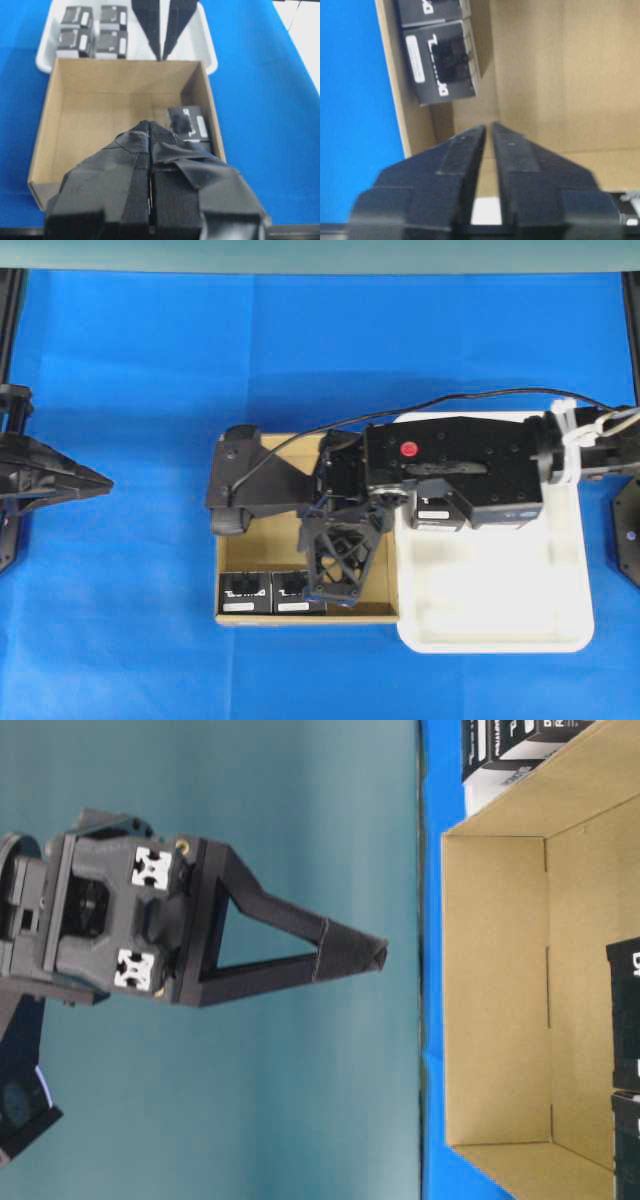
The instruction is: Pick the box from inside the cardboard box.
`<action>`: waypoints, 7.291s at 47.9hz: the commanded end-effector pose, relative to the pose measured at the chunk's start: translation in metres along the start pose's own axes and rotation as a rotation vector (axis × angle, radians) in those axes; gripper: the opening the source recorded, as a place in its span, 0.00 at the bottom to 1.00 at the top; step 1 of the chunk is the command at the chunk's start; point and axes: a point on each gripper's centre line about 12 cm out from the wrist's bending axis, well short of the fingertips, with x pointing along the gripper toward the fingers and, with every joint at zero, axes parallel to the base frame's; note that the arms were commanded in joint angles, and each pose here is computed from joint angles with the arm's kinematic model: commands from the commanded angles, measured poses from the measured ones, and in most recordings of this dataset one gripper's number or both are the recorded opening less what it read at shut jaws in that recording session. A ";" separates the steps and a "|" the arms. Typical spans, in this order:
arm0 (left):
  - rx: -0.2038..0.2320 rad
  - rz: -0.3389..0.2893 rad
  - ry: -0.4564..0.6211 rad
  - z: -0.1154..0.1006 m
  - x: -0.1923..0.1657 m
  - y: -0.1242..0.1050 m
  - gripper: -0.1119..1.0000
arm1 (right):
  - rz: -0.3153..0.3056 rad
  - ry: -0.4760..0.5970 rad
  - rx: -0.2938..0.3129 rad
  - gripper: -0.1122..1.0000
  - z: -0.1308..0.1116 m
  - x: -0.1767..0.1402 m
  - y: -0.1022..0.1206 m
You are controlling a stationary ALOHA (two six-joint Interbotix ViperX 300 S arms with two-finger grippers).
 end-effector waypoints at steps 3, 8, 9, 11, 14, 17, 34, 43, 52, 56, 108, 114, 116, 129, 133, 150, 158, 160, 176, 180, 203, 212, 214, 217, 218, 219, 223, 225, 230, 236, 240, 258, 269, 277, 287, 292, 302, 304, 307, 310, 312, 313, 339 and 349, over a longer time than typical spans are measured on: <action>0.000 -0.002 -0.028 0.012 -0.004 -0.001 0.04 | 0.006 -0.007 -0.003 0.39 0.009 0.003 0.002; 0.000 -0.002 -0.031 0.014 -0.007 -0.001 0.04 | 0.012 -0.003 0.002 0.56 0.012 0.007 0.002; 0.000 -0.002 -0.032 0.014 -0.007 -0.001 0.04 | 0.015 -0.003 0.003 0.60 0.012 0.007 0.003; 0.000 -0.002 -0.032 0.014 -0.007 -0.001 0.04 | 0.018 0.000 0.005 0.69 0.013 0.009 0.002; 0.000 -0.002 -0.034 0.015 -0.007 -0.001 0.04 | 0.024 0.004 0.009 0.82 0.013 0.011 0.002; -0.001 -0.004 -0.032 0.014 -0.007 -0.001 0.04 | 0.026 0.008 0.007 0.94 0.012 0.014 0.000; 0.002 -0.017 -0.033 0.015 -0.007 -0.004 0.04 | 0.078 0.019 -0.021 1.00 0.014 0.019 -0.001; 0.002 -0.019 -0.033 0.015 -0.007 -0.004 0.04 | 0.105 0.038 0.006 1.00 0.013 0.037 0.000; 0.001 -0.020 -0.033 0.014 -0.007 -0.004 0.04 | 0.102 0.033 0.017 1.00 0.015 0.061 -0.001; 0.001 -0.020 -0.033 0.015 -0.007 -0.004 0.04 | 0.100 0.031 0.021 1.00 0.015 0.070 -0.003; -0.001 -0.024 -0.060 0.020 -0.012 -0.005 0.04 | 0.153 0.011 0.101 1.00 0.003 0.103 0.001; -0.001 -0.024 -0.062 0.020 -0.013 -0.005 0.04 | 0.150 0.018 0.108 1.00 -0.001 0.108 -0.001; -0.001 -0.022 -0.059 0.019 -0.012 -0.005 0.04 | 0.148 0.021 0.113 1.00 -0.003 0.109 -0.001; -0.001 -0.024 -0.059 0.019 -0.012 -0.005 0.04 | 0.136 0.034 0.134 1.00 -0.011 0.113 -0.009; -0.001 -0.022 -0.059 0.019 -0.012 -0.005 0.04 | 0.133 0.051 0.139 1.00 -0.015 0.113 -0.013; -0.002 -0.022 -0.060 0.020 -0.012 -0.005 0.04 | 0.110 0.056 0.144 1.00 -0.014 0.108 -0.030; -0.021 -0.024 -0.060 0.020 -0.012 -0.005 0.04 | 0.093 0.056 0.150 1.00 -0.015 0.107 -0.040; -0.029 -0.023 -0.060 0.020 -0.012 -0.005 0.04 | 0.090 0.056 0.153 1.00 -0.015 0.107 -0.043; -0.041 -0.023 -0.061 0.020 -0.013 -0.005 0.04 | 0.066 0.050 0.144 1.00 -0.017 0.104 -0.067; -0.041 -0.023 -0.060 0.020 -0.013 -0.005 0.04 | 0.064 0.048 0.150 1.00 -0.016 0.103 -0.073; -0.040 -0.025 -0.060 0.020 -0.013 -0.005 0.04 | 0.052 0.033 0.179 1.00 -0.016 0.098 -0.095; -0.041 -0.023 -0.061 0.020 -0.013 -0.005 0.04 | 0.052 0.022 0.182 1.00 -0.013 0.095 -0.097; -0.041 -0.024 -0.063 0.020 -0.013 -0.005 0.04 | 0.051 0.016 0.181 1.00 -0.012 0.093 -0.097; -0.041 -0.024 -0.063 0.020 -0.013 -0.005 0.04 | 0.052 0.010 0.177 1.00 -0.012 0.091 -0.095; -0.041 -0.024 -0.063 0.020 -0.013 -0.005 0.04 | 0.051 0.005 0.178 1.00 -0.011 0.089 -0.096; -0.041 -0.025 -0.063 0.020 -0.013 -0.005 0.04 | 0.052 0.000 0.176 1.00 -0.010 0.087 -0.095; -0.041 -0.025 -0.064 0.021 -0.013 -0.005 0.04 | 0.055 -0.015 0.173 1.00 -0.008 0.081 -0.093; -0.039 -0.024 -0.064 0.021 -0.013 -0.005 0.04 | 0.056 -0.025 0.168 1.00 -0.007 0.076 -0.091; -0.039 -0.024 -0.064 0.021 -0.013 -0.005 0.04 | 0.060 -0.050 0.157 1.00 -0.003 0.066 -0.086; -0.039 -0.025 -0.063 0.020 -0.013 -0.005 0.04 | 0.063 -0.075 0.150 1.00 0.002 0.055 -0.083; -0.039 -0.024 -0.064 0.021 -0.013 -0.005 0.04 | 0.068 -0.096 0.141 1.00 0.008 0.044 -0.079; -0.041 -0.025 -0.067 0.022 -0.014 -0.005 0.04 | 0.105 -0.095 0.008 1.00 0.029 -0.054 -0.059; -0.041 -0.026 -0.070 0.022 -0.014 -0.005 0.04 | 0.121 -0.057 -0.101 1.00 0.035 -0.088 -0.043; -0.041 -0.026 -0.070 0.022 -0.014 -0.005 0.04 | 0.123 -0.023 -0.126 1.00 0.035 -0.104 -0.040; -0.041 -0.026 -0.069 0.022 -0.014 -0.005 0.04 | 0.118 -0.030 -0.132 1.00 0.038 -0.108 -0.040; -0.041 -0.026 -0.069 0.022 -0.014 -0.005 0.04 | 0.109 -0.027 -0.133 1.00 0.038 -0.102 -0.042; -0.039 -0.025 -0.066 0.021 -0.014 -0.005 0.04 | 0.006 -0.028 -0.184 1.00 0.034 -0.068 -0.057; -0.039 -0.025 -0.064 0.021 -0.013 -0.005 0.04 | -0.009 -0.025 -0.199 1.00 0.032 -0.058 -0.059; -0.039 -0.025 -0.064 0.021 -0.013 -0.005 0.04 | -0.017 -0.020 -0.208 1.00 0.028 -0.044 -0.061; -0.041 -0.025 -0.066 0.021 -0.014 -0.005 0.04 | -0.018 -0.019 -0.207 1.00 0.023 -0.031 -0.062; -0.040 -0.027 -0.066 0.021 -0.014 -0.005 0.04 | -0.018 -0.016 -0.205 1.00 0.020 -0.023 -0.062; -0.040 -0.027 -0.066 0.021 -0.014 -0.005 0.04 | -0.018 -0.016 -0.204 1.00 0.018 -0.020 -0.062; -0.038 -0.025 -0.043 0.016 -0.010 -0.005 0.04 | -0.024 -0.007 -0.196 1.00 -0.006 0.048 -0.064; -0.038 -0.025 -0.041 0.016 -0.009 -0.005 0.04 | -0.026 -0.004 -0.191 1.00 -0.010 0.065 -0.066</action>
